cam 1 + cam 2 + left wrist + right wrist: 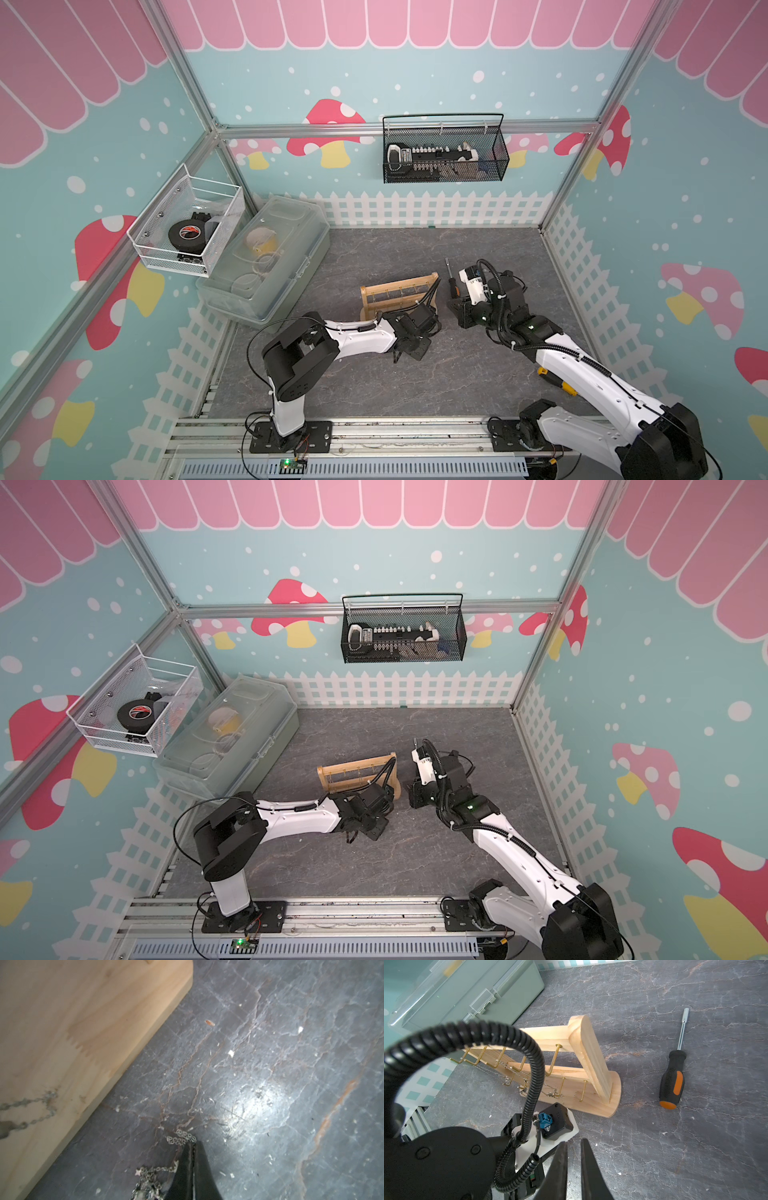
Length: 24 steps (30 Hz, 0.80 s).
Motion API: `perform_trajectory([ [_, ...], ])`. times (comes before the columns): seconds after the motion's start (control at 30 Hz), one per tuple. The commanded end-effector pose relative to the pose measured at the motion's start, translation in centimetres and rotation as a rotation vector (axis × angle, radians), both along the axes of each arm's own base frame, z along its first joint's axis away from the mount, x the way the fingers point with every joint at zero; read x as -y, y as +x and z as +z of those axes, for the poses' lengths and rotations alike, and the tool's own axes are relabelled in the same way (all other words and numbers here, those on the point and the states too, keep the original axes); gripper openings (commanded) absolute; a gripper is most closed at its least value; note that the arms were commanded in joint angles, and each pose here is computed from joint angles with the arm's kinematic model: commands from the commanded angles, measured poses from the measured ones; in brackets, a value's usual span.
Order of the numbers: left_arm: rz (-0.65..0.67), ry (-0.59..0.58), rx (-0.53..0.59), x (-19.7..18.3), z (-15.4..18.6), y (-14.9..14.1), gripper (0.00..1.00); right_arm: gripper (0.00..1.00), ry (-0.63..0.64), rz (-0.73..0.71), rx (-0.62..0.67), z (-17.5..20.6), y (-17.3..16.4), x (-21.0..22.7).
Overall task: Hang the necklace on the jewelry display stand
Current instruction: Pick up the necklace from the center of the board.
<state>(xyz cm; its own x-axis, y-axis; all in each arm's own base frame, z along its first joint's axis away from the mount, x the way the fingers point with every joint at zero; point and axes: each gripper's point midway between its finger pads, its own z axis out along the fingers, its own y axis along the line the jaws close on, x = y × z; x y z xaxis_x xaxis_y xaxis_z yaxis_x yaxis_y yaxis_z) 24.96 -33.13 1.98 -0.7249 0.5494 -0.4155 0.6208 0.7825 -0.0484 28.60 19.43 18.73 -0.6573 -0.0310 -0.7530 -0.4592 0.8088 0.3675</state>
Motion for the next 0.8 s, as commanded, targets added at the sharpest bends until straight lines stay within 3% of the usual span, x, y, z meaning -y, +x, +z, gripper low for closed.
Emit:
perform_trajectory([
  [0.0, -0.009, 0.014, -0.029, -0.8, 0.6, -0.9, 0.0, 0.15, 0.003, 0.002, 0.029, 1.1, 0.2, 0.1],
  [0.5, 0.029, -0.2, 0.064, 0.4, 9.2, -0.6, 0.0, 0.14, -0.015, -0.001, 0.004, -0.2, 0.0, 0.3],
  [0.77, 0.048, -0.351, 0.141, 0.5, 15.8, -0.2, 0.0, 0.15, 0.005, 0.06, -0.012, -1.2, -0.8, -0.4],
])
